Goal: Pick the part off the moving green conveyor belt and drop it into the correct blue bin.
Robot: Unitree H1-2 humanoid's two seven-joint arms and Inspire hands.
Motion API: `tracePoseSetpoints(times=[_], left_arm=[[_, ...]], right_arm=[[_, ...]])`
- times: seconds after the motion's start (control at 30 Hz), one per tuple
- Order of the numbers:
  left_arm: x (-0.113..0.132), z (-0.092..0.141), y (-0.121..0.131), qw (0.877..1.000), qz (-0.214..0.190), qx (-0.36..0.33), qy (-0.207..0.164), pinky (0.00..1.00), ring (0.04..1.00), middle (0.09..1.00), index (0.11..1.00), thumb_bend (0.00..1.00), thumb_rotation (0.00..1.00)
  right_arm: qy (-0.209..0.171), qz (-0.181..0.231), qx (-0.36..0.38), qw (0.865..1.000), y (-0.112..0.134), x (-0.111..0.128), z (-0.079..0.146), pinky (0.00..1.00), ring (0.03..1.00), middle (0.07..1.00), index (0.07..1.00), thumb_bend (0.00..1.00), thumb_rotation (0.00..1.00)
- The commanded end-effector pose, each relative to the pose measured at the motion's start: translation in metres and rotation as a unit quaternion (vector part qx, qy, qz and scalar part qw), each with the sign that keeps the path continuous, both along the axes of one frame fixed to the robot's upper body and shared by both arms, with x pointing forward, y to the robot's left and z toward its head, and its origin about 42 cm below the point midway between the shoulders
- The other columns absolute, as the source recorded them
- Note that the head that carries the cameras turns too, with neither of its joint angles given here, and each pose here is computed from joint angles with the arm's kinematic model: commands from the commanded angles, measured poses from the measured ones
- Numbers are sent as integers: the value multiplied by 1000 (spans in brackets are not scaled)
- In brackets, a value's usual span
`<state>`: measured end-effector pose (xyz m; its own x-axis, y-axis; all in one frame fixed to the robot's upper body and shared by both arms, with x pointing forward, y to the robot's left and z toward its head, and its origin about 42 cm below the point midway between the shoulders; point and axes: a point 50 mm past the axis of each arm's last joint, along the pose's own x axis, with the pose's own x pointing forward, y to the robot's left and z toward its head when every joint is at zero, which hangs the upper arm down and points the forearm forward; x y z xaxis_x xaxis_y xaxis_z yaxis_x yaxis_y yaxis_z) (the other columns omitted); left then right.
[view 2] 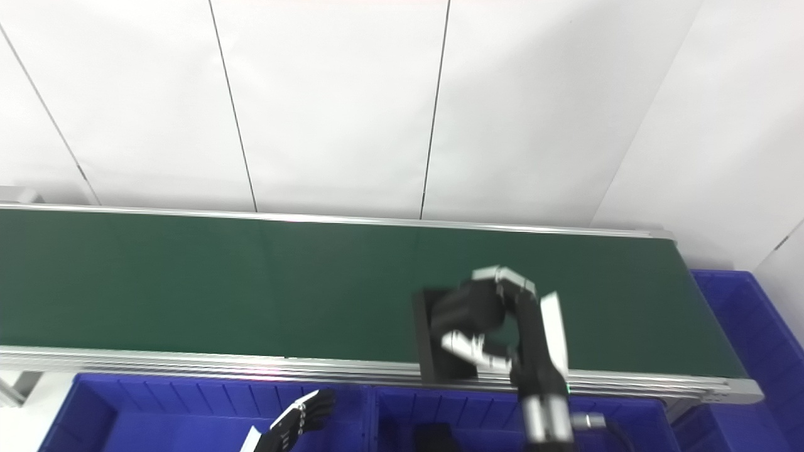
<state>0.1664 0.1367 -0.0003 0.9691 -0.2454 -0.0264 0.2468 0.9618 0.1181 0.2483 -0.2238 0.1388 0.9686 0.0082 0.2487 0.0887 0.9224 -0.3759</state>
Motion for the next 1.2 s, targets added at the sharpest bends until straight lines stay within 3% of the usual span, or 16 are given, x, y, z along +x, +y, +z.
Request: tracePoseSetpoints(times=[0.0, 0.23, 0.4, 0.47, 0.53, 0.63, 0.7, 0.83, 0.9, 1.07, 1.1, 1.13, 1.17], left_arm=[[6, 16, -4, 999, -5, -32, -31, 785, 809, 823, 818, 703, 616], [11, 23, 4, 998, 0, -42, -39, 783, 812, 829, 819, 715, 613], [11, 27, 9, 998, -2, -48, -41, 790, 821, 835, 823, 743, 623], [11, 29, 10, 998, -1, -55, -42, 790, 820, 835, 821, 750, 608], [11, 31, 12, 997, -3, -57, -45, 790, 820, 836, 823, 747, 607], [11, 34, 15, 997, -5, -58, -49, 785, 817, 833, 821, 743, 607], [12, 35, 17, 997, -7, -60, -50, 784, 817, 832, 819, 759, 614], [13, 38, 20, 997, -10, -63, -53, 774, 813, 831, 811, 762, 616], [13, 39, 22, 997, -10, -63, -54, 772, 812, 831, 810, 760, 615], [15, 39, 23, 996, -7, -66, -55, 762, 803, 821, 803, 762, 615], [15, 39, 23, 996, -7, -67, -55, 767, 800, 819, 804, 756, 617], [15, 40, 23, 996, -7, -66, -56, 766, 796, 815, 803, 752, 616], [15, 40, 23, 996, -7, -66, -57, 765, 796, 815, 803, 751, 616]], right_arm=[[-29, 12, -1, 1000, 1, -9, 9, 324, 461, 566, 474, 489, 0], [36, -5, -47, 998, -6, -42, -30, 325, 469, 549, 465, 491, 0], [101, -32, -41, 994, -4, -56, -65, 329, 469, 546, 464, 492, 0], [112, -39, -42, 992, 0, -58, -75, 243, 452, 533, 458, 506, 0], [125, -43, -66, 989, 3, -59, -86, 235, 448, 529, 459, 511, 0], [146, -49, -101, 983, 7, -61, -96, 245, 449, 524, 464, 512, 0], [162, -48, -122, 978, 9, -60, -101, 332, 400, 503, 496, 511, 0], [195, -49, -150, 968, 11, -54, -103, 258, 346, 470, 551, 501, 0], [216, -46, -164, 962, 11, -50, -105, 273, 351, 474, 555, 501, 0], [235, -17, -168, 957, 11, -46, -105, 516, 440, 541, 496, 510, 0], [234, -8, -168, 958, 11, -47, -104, 666, 684, 726, 665, 604, 25], [226, 5, -165, 960, 11, -48, -103, 753, 823, 845, 778, 671, 100], [221, 14, -162, 961, 11, -49, -102, 763, 839, 860, 792, 680, 114]])
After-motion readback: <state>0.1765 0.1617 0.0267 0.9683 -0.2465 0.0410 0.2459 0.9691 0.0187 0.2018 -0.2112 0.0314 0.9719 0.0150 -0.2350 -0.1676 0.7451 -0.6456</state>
